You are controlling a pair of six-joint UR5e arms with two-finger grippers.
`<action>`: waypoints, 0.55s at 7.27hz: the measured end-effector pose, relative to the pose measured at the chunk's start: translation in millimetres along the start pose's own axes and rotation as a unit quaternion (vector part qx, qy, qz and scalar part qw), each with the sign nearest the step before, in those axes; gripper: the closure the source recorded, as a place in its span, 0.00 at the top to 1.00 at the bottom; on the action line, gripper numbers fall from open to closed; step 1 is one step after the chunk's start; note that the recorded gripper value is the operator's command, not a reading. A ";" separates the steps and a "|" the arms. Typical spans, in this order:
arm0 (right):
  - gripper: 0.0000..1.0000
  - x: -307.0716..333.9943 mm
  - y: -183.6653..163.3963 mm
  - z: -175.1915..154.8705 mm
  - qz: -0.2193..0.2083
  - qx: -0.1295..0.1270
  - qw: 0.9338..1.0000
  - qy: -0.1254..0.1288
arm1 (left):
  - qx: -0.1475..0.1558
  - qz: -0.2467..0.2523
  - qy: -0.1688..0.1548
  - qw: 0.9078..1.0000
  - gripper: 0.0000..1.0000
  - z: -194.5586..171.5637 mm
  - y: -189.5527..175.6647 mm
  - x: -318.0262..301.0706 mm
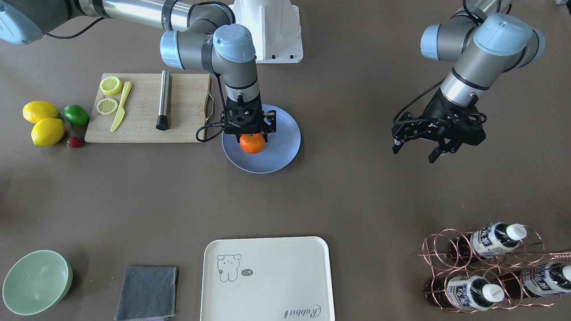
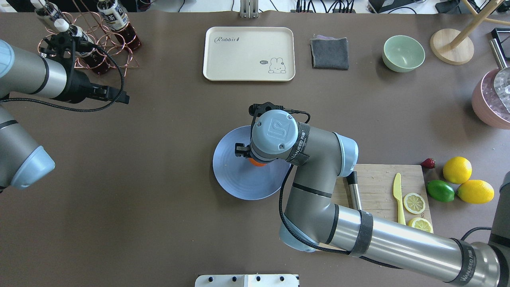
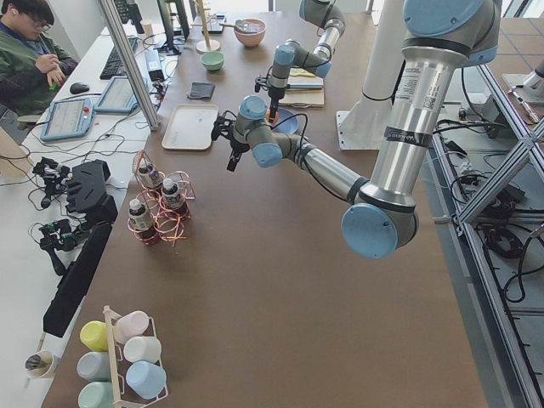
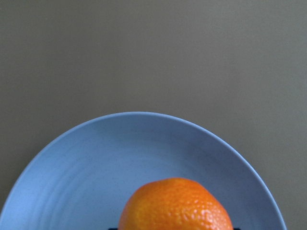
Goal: Pick orange to plate
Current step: 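Lower the orange onto the blue plate and open the right gripper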
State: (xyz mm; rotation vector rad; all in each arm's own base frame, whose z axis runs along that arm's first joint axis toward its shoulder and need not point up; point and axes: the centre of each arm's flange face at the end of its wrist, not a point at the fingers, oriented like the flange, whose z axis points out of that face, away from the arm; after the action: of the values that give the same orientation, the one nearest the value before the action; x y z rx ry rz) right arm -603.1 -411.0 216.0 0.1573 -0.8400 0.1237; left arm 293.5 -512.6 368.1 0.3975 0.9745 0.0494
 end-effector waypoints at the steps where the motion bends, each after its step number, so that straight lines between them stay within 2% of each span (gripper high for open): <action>1: 0.38 -0.9 1.3 1.1 -0.001 -0.001 1.000 0.000 | -0.011 -0.007 0.005 1.000 0.98 -0.7 -2.6 -8.3; 2: 0.99 -1.9 1.6 0.9 0.006 -0.001 1.000 0.000 | -0.016 -0.010 0.008 1.000 0.98 -0.8 -4.2 -11.3; 4: 1.00 -11.3 6.4 -2.9 0.038 -0.004 0.999 -0.006 | -0.019 -0.012 0.010 1.000 0.98 -0.2 -5.2 -11.9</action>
State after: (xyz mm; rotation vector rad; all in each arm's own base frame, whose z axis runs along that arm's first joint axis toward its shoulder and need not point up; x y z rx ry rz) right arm -609.5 -404.6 206.2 0.1197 -0.8593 0.1910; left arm 285.9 -519.9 375.6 0.3509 0.9961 0.0512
